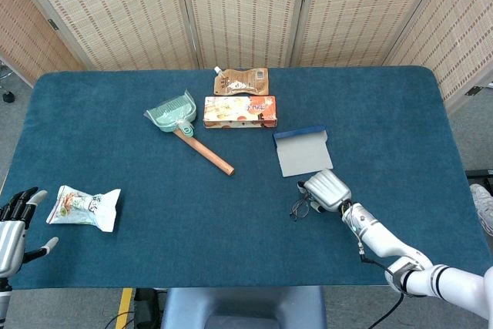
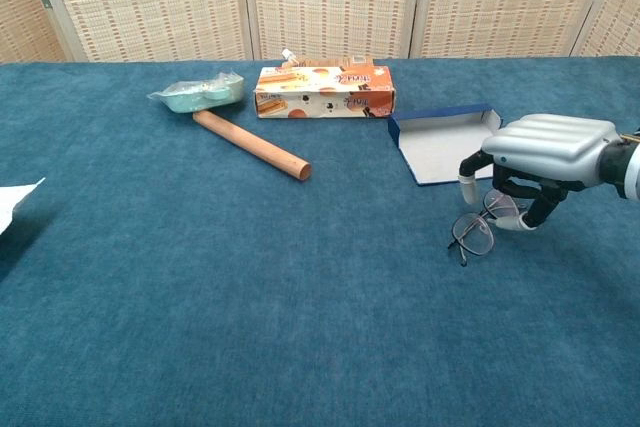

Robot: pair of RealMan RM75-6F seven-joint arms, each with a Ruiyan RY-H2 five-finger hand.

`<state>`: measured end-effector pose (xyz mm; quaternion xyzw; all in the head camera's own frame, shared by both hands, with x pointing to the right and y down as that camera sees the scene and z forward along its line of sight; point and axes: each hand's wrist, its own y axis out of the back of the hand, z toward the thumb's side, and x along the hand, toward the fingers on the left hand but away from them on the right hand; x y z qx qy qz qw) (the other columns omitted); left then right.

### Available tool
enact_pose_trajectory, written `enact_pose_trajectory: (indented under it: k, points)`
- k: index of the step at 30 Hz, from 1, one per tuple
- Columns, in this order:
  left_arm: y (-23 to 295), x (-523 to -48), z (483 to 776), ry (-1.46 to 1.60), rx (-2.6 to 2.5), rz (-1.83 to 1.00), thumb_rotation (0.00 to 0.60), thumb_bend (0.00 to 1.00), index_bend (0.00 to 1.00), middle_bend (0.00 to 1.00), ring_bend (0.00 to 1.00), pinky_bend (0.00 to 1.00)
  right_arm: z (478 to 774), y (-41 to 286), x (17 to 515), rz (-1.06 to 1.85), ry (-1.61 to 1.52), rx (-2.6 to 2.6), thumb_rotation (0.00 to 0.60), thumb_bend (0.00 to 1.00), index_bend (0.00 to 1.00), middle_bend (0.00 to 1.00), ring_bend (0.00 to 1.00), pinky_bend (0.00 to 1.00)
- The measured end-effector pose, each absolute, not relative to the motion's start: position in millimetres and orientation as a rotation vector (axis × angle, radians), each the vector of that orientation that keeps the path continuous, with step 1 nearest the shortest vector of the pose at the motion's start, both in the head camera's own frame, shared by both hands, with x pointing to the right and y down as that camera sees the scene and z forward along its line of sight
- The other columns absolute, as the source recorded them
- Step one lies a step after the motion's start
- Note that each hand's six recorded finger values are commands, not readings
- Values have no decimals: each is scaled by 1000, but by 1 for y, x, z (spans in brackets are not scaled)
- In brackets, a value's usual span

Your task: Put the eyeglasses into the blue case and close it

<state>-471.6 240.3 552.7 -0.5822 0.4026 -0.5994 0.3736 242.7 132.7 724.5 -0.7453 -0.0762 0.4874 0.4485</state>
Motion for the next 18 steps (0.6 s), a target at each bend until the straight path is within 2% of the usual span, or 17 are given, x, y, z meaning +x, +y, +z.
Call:
enact_pose_trajectory:
  k: [13, 18]
  points:
    - [242, -474, 554, 1036, -1491, -1538, 600, 187, 180, 155, 150, 270, 733, 134, 239, 1212, -184, -1849, 600, 333, 535, 885, 1000, 976]
    - [242, -474, 554, 1038, -1491, -1537, 600, 187, 180, 155, 149, 270, 734, 135, 238, 1209, -188, -1854, 600, 384, 585, 889, 1000, 976]
